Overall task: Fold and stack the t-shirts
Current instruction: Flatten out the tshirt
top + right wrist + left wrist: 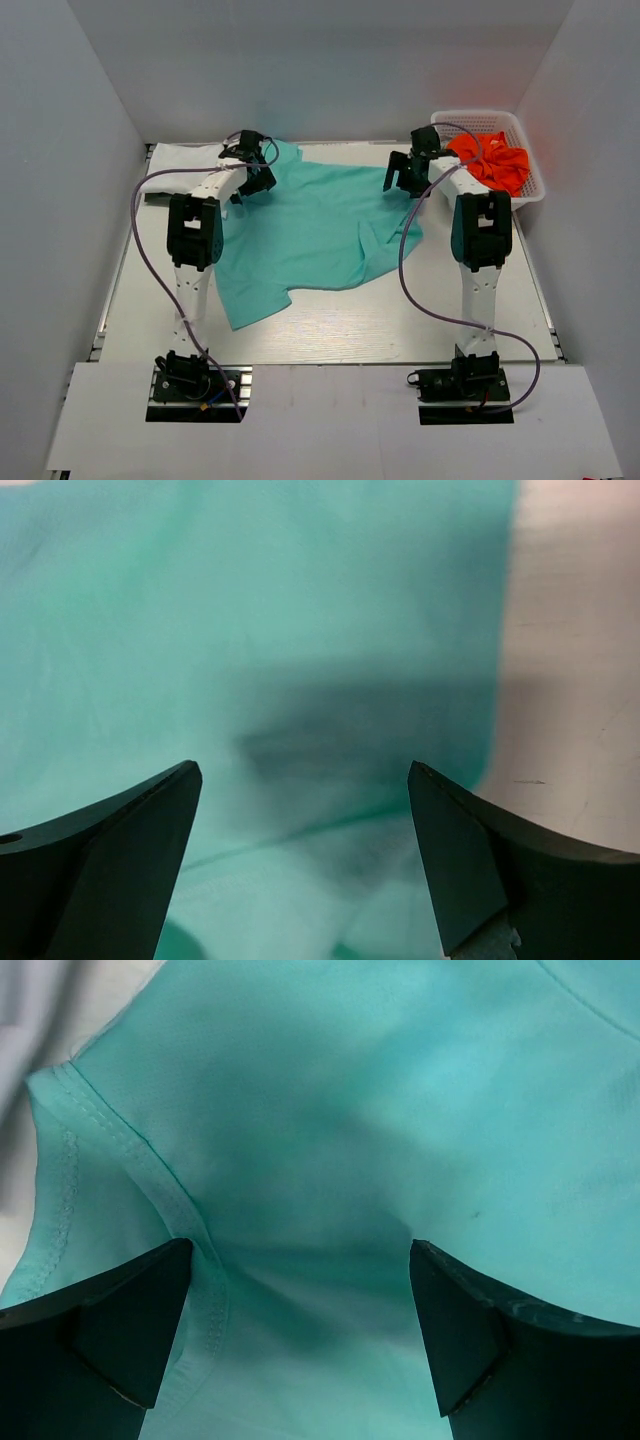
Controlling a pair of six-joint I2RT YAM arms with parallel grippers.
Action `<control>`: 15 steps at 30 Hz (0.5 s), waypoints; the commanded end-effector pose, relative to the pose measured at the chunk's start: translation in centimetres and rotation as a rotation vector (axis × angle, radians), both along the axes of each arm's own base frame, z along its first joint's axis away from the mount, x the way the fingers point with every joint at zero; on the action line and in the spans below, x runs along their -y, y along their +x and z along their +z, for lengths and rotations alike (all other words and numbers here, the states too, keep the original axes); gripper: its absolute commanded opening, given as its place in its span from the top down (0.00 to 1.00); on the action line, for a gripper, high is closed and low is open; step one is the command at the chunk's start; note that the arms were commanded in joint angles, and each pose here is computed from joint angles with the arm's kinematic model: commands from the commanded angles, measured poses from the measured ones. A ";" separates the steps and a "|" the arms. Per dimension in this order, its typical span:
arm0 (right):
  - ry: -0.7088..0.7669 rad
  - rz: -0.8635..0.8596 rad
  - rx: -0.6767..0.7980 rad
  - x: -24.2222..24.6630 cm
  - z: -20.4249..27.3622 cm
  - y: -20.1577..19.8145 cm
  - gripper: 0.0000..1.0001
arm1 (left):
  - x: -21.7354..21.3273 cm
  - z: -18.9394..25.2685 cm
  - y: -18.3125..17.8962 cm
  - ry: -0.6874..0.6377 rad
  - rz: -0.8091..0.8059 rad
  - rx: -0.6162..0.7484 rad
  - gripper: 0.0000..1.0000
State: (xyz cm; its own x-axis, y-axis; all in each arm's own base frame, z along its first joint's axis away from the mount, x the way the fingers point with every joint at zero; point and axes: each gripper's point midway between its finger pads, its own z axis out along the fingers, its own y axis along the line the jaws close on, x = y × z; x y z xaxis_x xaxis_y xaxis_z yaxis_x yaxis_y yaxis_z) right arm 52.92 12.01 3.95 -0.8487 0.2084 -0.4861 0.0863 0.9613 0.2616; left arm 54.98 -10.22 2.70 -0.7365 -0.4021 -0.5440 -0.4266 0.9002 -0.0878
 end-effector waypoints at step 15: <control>-0.084 0.261 0.022 -8.5 3.7 -12.8 0.13 | 6.5 9.3 -3.6 -0.269 -0.199 0.165 0.00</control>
